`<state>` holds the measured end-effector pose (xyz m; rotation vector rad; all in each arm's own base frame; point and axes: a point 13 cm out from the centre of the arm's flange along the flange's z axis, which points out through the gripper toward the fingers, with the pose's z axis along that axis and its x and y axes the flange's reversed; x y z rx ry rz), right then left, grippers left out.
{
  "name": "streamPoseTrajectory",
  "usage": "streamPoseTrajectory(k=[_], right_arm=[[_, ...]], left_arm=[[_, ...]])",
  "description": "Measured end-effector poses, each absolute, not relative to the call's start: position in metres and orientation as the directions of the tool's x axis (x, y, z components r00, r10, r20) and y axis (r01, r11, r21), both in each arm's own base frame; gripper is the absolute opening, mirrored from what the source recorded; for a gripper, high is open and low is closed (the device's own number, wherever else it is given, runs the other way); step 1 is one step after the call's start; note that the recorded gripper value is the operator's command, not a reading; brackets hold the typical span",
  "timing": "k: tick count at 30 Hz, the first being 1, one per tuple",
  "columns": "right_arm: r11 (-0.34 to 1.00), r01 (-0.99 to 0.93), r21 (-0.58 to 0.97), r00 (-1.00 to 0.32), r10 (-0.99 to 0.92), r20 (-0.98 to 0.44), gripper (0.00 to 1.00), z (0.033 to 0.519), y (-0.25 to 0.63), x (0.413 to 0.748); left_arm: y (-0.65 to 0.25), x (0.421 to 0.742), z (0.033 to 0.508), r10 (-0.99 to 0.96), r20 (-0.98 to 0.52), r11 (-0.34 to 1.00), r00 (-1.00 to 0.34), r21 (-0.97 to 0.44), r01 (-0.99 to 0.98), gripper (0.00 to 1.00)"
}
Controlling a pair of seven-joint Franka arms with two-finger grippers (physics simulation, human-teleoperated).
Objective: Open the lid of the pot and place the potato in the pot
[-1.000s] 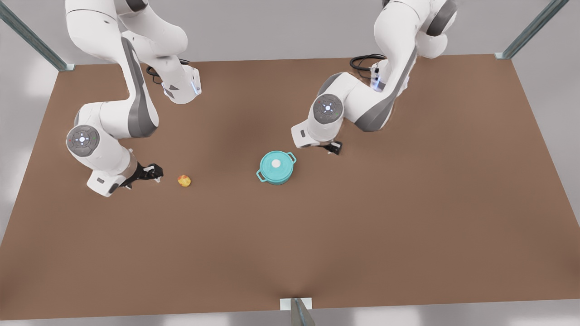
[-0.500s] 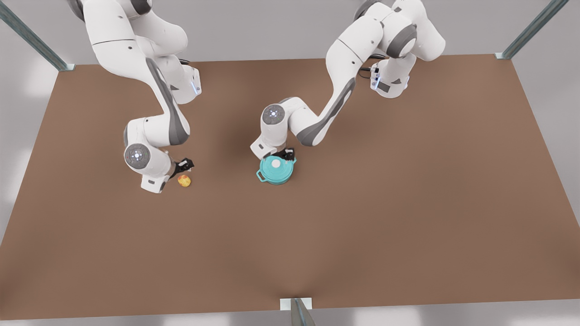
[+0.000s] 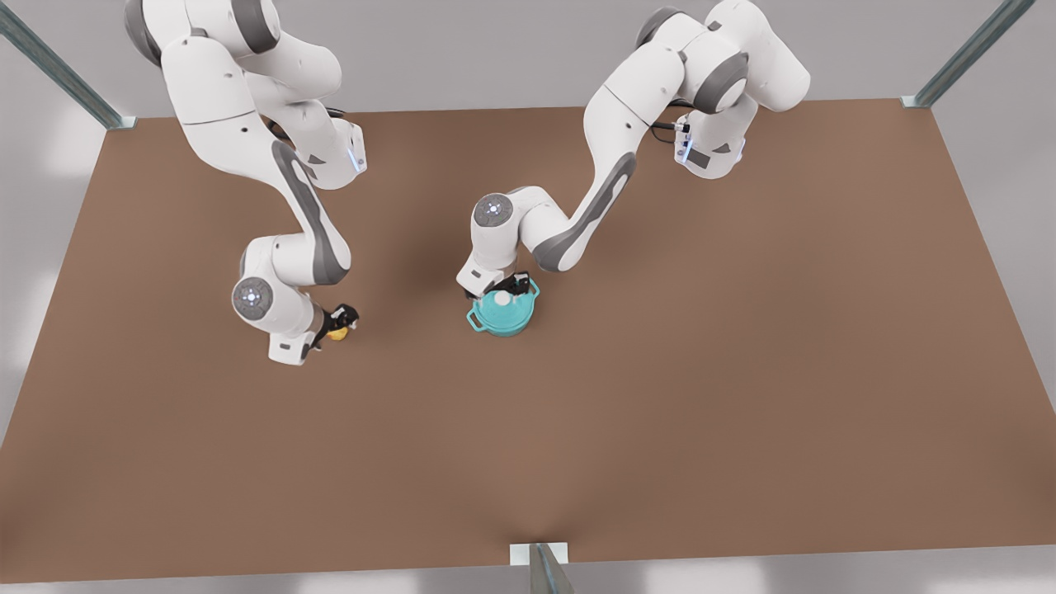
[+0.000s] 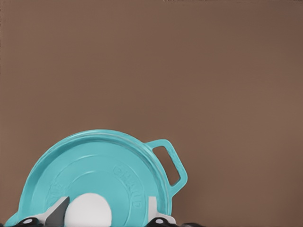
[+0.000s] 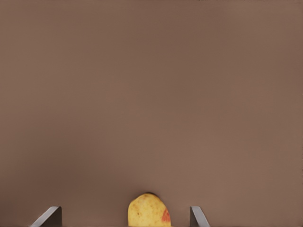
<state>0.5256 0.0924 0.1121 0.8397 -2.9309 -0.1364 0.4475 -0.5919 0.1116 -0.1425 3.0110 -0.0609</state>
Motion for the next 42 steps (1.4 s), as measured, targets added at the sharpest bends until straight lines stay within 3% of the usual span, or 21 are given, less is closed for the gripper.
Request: streamPoseTrajectory(k=[3,5,9,13,15,17,18,20,21,23,24,25,26,27,29,33,36,42], right_arm=[[0.813,-0.573,0.104,-0.811,-0.581,0.069,1.0,0.101,0.091,0.513],[0.794,-0.599,0.105,-0.791,-0.607,0.076,1.0,0.094,0.09,0.506],[0.764,-0.636,0.111,-0.759,-0.645,0.084,1.0,0.083,0.09,0.498],[0.747,-0.655,0.118,-0.742,-0.665,0.092,1.0,0.07,0.085,0.495],[0.743,-0.659,0.116,-0.738,-0.669,0.092,1.0,0.065,0.08,0.495],[0.739,-0.665,0.11,-0.733,-0.674,0.094,1.0,0.059,0.073,0.496],[0.736,-0.669,0.106,-0.73,-0.677,0.093,1.0,0.057,0.07,0.497],[0.727,-0.679,0.098,-0.722,-0.686,0.088,1.0,0.056,0.068,0.499],[0.723,-0.685,0.096,-0.718,-0.691,0.086,1.0,0.055,0.068,0.5],[0.714,-0.694,0.092,-0.71,-0.7,0.083,1.0,0.055,0.067,0.501],[0.711,-0.697,0.093,-0.705,-0.704,0.085,1.0,0.053,0.067,0.498],[0.707,-0.701,0.096,-0.702,-0.707,0.089,1.0,0.051,0.066,0.495],[0.704,-0.704,0.099,-0.698,-0.711,0.093,1.0,0.049,0.065,0.492],[0.7,-0.707,0.102,-0.694,-0.714,0.096,1.0,0.047,0.065,0.489],[0.694,-0.712,0.108,-0.687,-0.72,0.102,1.0,0.045,0.064,0.484],[0.682,-0.722,0.114,-0.674,-0.731,0.106,0.99,0.041,0.063,0.481],[0.675,-0.729,0.117,-0.666,-0.738,0.107,0.89,0.04,0.063,0.48],[0.662,-0.74,0.118,-0.654,-0.749,0.105,0.63,0.04,0.062,0.48]], left_arm=[[-0.592,0.449,0.112,-0.128,-0.129,0.991,-0.983,-0.052,-0.122,0.43],[-0.592,0.449,0.113,-0.148,-0.131,0.988,-0.98,-0.054,-0.142,0.38],[-0.587,0.467,0.125,-0.198,-0.154,0.979,-0.968,-0.068,-0.19,0.38],[-0.473,0.608,0.158,-0.39,-0.197,0.921,-0.899,-0.071,-0.384,0.38],[-0.38,0.66,0.099,-0.466,-0.173,0.882,-0.868,-0.018,-0.47,0.38],[-0.344,0.672,0.054,-0.466,-0.16,0.881,-0.87,0.009,-0.473,0.38],[-0.339,0.675,0.047,-0.453,-0.161,0.888,-0.877,0.008,-0.46,1.0],[-0.337,0.699,0.074,-0.433,-0.186,0.9,-0.882,-0.032,-0.435,1.0],[-0.328,0.726,0.119,-0.442,-0.206,0.896,-0.873,-0.068,-0.438,1.0],[-0.22,0.778,0.259,-0.53,-0.227,0.848,-0.817,-0.124,-0.515,1.0],[-0.137,0.782,0.32,-0.582,-0.211,0.813,-0.785,-0.127,-0.569,1.0],[-0.068,0.763,0.372,-0.625,-0.172,0.78,-0.761,-0.125,-0.613,1.0],[-0.033,0.708,0.396,-0.632,-0.103,0.775,-0.768,-0.098,-0.624,1.0],[-0.029,0.661,0.401,-0.606,-0.044,0.795,-0.794,-0.077,-0.602,1.0],[-0.068,0.627,0.392,-0.498,0.019,0.866,-0.867,-0.047,-0.498,1.0],[-0.092,0.634,0.399,-0.351,0.03,0.932,-0.936,-0.083,-0.353,1.0],[-0.024,0.648,0.392,-0.397,0.052,0.904,-0.916,-0.153,-0.4,1.0],[-0.031,0.651,0.393,-0.274,0.037,0.939,-0.961,-0.206,-0.276,1.0]])
